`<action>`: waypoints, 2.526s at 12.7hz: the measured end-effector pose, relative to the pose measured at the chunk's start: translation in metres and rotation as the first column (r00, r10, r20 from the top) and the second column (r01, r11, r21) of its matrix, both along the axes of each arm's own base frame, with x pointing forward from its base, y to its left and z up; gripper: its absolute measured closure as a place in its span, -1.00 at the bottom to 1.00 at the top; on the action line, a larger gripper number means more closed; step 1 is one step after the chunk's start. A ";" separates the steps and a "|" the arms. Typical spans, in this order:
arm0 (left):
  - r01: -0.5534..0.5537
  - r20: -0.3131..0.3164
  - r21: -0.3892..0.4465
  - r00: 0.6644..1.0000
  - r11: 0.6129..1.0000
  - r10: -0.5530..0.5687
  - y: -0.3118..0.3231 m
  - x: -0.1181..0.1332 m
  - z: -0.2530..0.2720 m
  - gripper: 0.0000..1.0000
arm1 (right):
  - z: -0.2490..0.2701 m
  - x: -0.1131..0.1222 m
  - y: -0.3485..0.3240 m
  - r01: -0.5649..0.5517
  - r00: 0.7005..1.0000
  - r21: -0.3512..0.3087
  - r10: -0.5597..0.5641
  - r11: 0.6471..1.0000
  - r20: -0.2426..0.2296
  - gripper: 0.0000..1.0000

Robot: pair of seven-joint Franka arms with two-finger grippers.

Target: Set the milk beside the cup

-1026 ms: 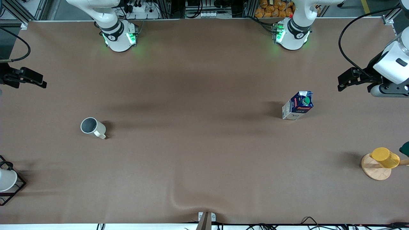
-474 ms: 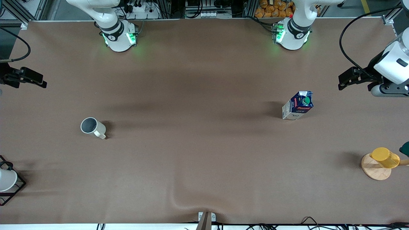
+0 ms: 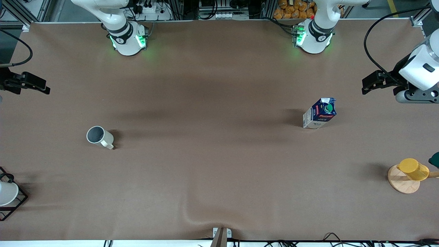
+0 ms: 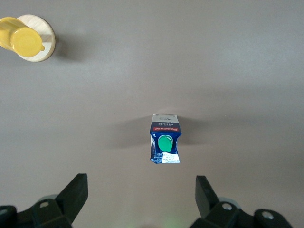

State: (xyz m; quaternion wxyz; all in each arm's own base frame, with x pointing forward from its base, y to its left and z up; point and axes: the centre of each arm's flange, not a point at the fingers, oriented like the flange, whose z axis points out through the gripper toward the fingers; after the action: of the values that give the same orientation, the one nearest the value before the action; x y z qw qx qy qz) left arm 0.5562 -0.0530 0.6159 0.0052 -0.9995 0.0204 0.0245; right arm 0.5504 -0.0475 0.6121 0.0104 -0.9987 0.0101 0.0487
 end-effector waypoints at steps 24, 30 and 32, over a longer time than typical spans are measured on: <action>-0.069 -0.091 0.013 0.993 0.998 0.070 0.015 -0.008 -0.168 -1.00 | -0.142 0.047 -0.068 0.108 0.975 0.004 -0.105 0.994 -0.194 -1.00; -0.054 -0.131 -0.029 0.990 0.998 0.050 -0.010 -0.017 -0.210 -1.00 | -0.220 0.079 -0.072 -0.034 0.985 0.034 0.039 0.999 -0.168 -1.00; -0.047 -0.144 -0.027 0.989 0.999 0.043 -0.014 -0.017 -0.218 -1.00 | -0.246 0.081 -0.072 -0.071 0.988 0.034 0.075 0.997 -0.131 -1.00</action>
State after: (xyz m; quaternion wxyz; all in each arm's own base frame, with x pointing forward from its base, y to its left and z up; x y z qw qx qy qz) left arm 0.5396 -0.0672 0.3982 -0.0122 -0.9953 -0.0015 0.0961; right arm 0.6318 -0.1191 0.3663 0.0223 -0.9927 -0.0266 0.1154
